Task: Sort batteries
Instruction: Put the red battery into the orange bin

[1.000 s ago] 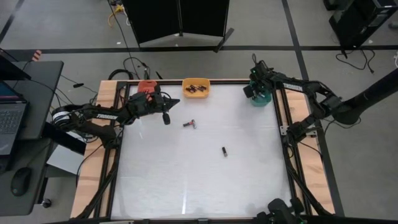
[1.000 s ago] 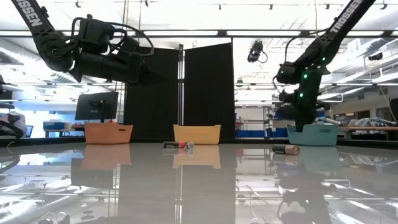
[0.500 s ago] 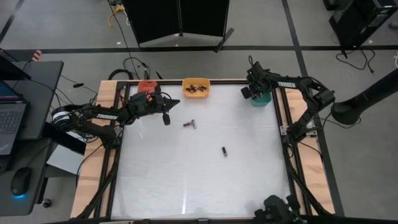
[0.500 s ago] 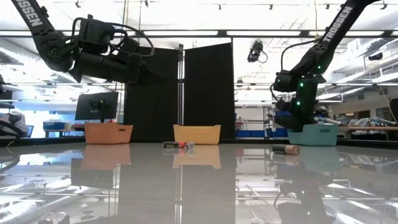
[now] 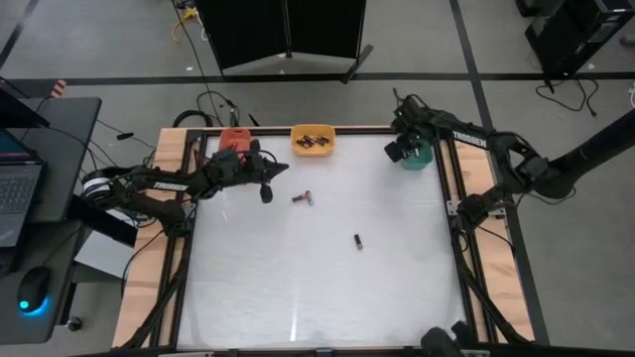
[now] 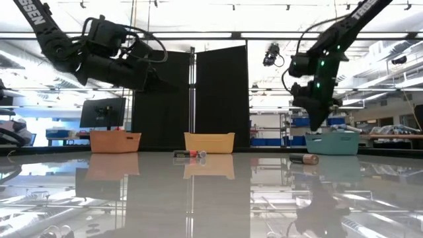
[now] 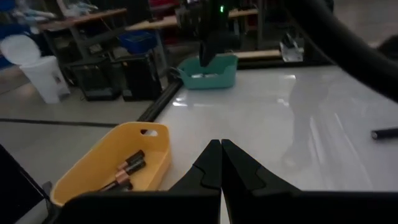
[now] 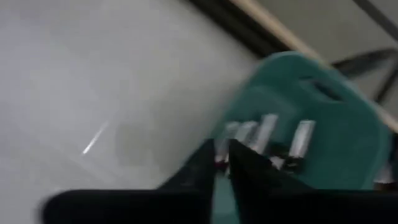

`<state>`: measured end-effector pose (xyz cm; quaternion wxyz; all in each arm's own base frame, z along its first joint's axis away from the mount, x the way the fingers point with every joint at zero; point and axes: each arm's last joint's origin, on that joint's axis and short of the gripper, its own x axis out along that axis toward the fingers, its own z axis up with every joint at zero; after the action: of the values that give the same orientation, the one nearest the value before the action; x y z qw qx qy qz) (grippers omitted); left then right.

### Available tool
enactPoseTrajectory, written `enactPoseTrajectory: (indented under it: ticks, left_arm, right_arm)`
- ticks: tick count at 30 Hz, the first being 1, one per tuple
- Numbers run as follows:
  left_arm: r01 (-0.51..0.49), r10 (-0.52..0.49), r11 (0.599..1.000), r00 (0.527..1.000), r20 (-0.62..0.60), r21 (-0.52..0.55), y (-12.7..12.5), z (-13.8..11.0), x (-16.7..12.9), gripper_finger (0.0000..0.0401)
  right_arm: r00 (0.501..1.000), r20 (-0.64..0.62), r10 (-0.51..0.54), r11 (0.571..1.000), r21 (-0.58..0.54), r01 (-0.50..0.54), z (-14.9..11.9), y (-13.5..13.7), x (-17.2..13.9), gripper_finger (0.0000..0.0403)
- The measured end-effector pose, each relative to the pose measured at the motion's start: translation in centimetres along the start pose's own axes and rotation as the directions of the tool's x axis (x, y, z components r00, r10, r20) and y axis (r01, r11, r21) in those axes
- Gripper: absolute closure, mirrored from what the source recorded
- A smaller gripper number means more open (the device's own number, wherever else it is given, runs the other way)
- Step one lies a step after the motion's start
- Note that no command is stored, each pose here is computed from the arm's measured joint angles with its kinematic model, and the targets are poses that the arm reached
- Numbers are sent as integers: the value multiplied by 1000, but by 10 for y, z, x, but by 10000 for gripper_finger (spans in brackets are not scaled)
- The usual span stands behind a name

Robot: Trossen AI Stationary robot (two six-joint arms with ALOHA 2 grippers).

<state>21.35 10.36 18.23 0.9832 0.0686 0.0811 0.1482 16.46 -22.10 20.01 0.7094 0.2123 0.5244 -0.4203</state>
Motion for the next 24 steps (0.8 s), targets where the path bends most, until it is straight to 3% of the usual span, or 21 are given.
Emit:
enactPoseTrajectory:
  ticks: [2, 9, 12, 16, 24]
  left_arm:
    - [23, -23, 1000, 999, -37, 10, -3, 4, 3, 394]
    - [98, -97, 995, 981, -168, -1, -11, 20, 13, 394]
    - [124, -124, 992, 964, -234, -13, -15, 22, 13, 394]
    - [138, -149, 989, 943, -298, -56, -18, 20, 13, 394]
    - [125, -177, 981, 896, -408, -150, -24, 10, 9, 393]
  right_arm:
    - [999, 21, 48, 997, -59, -47, -5, 13, -9, 385]
    - [953, 202, 223, 957, -231, -175, -29, 62, -22, 395]
    - [882, 291, 370, 909, -309, -279, -42, 83, -21, 394]
    - [747, 372, 552, 822, -396, -410, -62, 108, -17, 395]
    - [560, 404, 723, 682, -544, -488, -92, 157, -11, 395]
